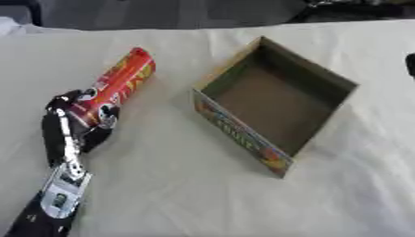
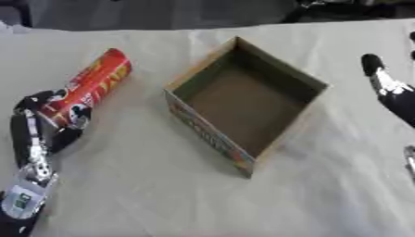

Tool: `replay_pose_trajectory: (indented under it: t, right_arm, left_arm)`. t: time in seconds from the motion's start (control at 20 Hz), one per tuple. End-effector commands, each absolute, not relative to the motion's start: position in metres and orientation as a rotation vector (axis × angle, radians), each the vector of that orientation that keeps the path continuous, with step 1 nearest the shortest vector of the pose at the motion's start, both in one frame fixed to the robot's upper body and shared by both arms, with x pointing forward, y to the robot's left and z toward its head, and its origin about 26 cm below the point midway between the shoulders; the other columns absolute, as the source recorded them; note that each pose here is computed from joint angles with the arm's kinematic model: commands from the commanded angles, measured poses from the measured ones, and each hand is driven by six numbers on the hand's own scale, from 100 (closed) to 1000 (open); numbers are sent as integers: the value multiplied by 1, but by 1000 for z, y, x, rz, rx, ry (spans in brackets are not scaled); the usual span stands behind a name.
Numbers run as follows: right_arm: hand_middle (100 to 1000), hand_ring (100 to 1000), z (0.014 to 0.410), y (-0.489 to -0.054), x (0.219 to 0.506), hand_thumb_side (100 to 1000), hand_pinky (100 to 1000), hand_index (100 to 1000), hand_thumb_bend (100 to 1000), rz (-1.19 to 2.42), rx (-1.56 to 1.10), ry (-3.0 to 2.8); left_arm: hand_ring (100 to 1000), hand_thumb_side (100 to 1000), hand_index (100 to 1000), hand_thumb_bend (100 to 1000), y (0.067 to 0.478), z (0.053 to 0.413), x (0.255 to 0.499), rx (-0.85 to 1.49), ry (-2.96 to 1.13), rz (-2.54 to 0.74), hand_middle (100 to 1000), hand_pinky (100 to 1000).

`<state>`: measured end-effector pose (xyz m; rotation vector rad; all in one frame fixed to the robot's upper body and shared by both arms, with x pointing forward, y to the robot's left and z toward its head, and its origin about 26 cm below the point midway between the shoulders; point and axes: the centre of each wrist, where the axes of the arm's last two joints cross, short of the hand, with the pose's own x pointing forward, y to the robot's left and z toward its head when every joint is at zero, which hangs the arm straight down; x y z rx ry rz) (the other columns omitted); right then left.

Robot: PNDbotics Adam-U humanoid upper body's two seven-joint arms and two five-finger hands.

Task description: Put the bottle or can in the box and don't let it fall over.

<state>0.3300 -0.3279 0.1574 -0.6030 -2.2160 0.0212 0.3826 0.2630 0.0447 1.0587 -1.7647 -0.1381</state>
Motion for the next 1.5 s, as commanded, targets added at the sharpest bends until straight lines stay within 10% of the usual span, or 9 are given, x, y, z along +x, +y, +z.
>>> replay_pose_trajectory:
  t: [0.05, 1.5]
  right_arm:
    - [719, 861, 168, -330, 330, 341, 847, 847, 581, 27, -621, -2248]
    - [719, 861, 171, -331, 330, 339, 847, 847, 583, 25, -627, -2257]
  left_arm:
    - [677, 194, 451, 501, 265, 61, 385, 1097, -1825, -113, 465, 271]
    - [643, 207, 445, 486, 224, 150, 371, 1072, -2180, -35, 458, 276]
